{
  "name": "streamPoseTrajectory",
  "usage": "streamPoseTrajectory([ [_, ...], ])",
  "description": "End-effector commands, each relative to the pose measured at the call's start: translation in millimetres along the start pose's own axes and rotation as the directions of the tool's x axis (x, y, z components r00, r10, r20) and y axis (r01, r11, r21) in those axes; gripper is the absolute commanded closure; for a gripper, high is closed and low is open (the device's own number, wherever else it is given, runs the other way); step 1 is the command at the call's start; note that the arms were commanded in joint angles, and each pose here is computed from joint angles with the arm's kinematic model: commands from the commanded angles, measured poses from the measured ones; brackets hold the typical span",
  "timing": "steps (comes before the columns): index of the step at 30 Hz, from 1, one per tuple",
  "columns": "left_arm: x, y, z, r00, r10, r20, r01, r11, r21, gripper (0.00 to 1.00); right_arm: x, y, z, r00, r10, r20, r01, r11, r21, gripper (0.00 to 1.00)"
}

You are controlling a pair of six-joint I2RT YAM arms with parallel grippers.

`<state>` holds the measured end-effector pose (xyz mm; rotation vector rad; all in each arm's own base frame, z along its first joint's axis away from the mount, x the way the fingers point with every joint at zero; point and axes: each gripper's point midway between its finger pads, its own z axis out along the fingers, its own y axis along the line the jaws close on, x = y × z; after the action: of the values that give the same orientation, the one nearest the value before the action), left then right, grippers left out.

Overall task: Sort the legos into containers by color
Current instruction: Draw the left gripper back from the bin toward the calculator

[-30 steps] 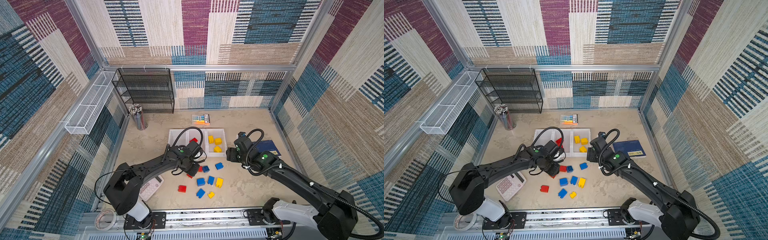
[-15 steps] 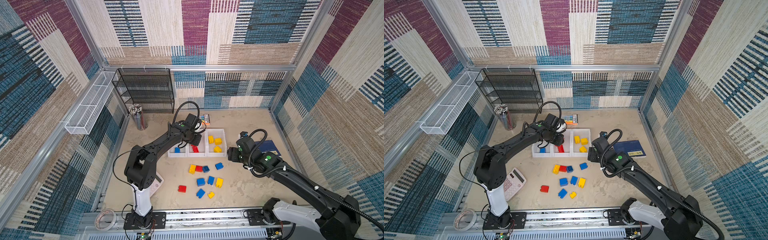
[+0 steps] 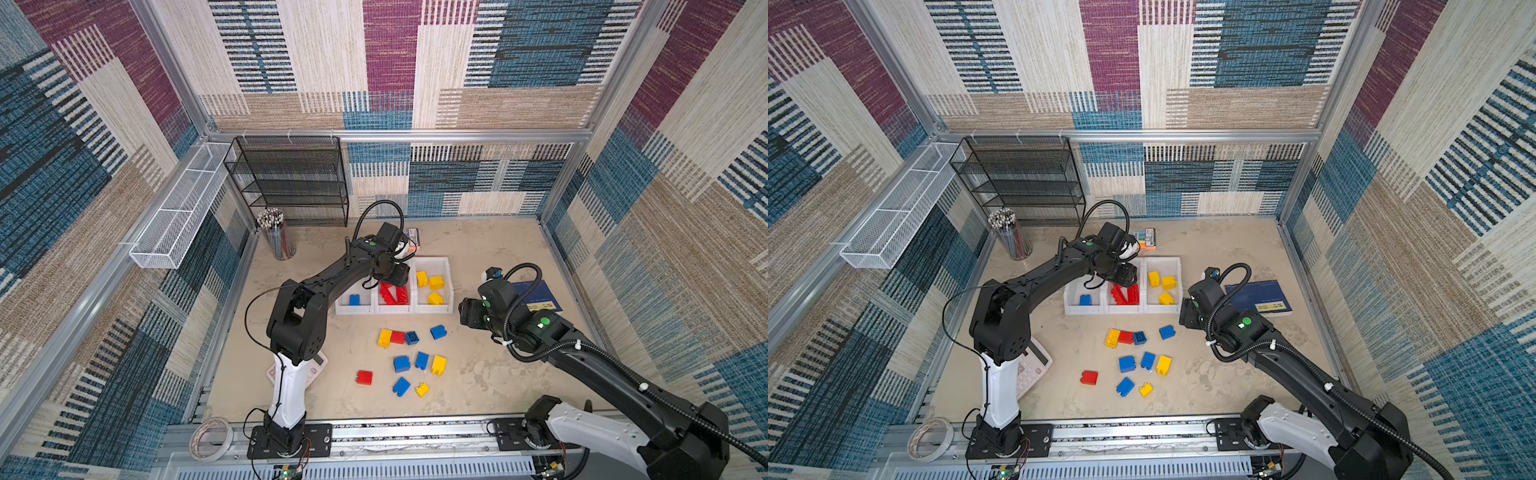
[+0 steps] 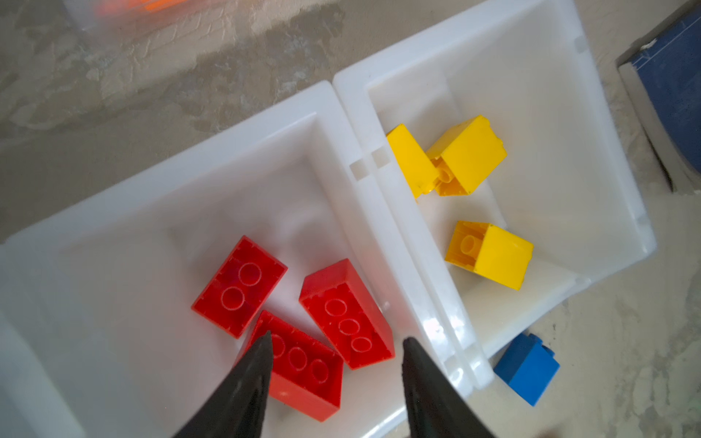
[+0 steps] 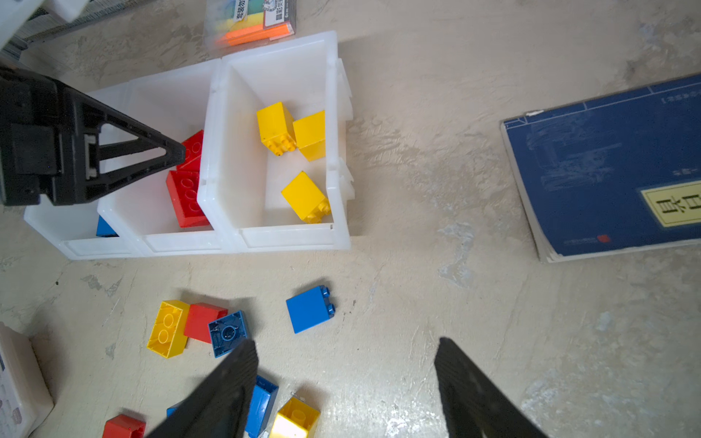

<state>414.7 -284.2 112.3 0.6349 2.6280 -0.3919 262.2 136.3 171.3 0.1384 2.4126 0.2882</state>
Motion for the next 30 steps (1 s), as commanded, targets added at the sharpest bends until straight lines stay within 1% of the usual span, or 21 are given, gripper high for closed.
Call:
streamPoseTrajectory([
  [1, -8, -2, -17, 0.998, -0.02, 0.054, 0.02, 1.0, 0.003, 0.4, -1, -2, 0, 1.0, 0.008, 0.005, -0.008, 1.0, 0.011, 0.22],
  [7, -7, -7, -53, 0.986, -0.058, 0.155, 0.054, 0.998, 0.028, 0.4, 1, -3, 1, 1.0, 0.003, 0.006, -0.003, 1.0, 0.011, 0.22],
  [10, 0, -11, -69, 0.977, -0.079, 0.199, 0.069, 0.996, 0.055, 0.4, 3, -3, 3, 1.0, 0.0, 0.002, 0.0, 1.0, 0.01, 0.22],
  [22, 56, -7, -115, 0.944, -0.145, 0.297, 0.127, 0.989, 0.08, 0.4, 12, 0, 11, 0.999, -0.032, -0.023, 0.032, 0.999, -0.015, 0.22],
  [30, 90, -2, -130, 0.925, -0.188, 0.33, 0.169, 0.982, 0.085, 0.39, 23, 1, 19, 0.996, -0.061, -0.069, 0.06, 0.998, -0.018, 0.22],
])
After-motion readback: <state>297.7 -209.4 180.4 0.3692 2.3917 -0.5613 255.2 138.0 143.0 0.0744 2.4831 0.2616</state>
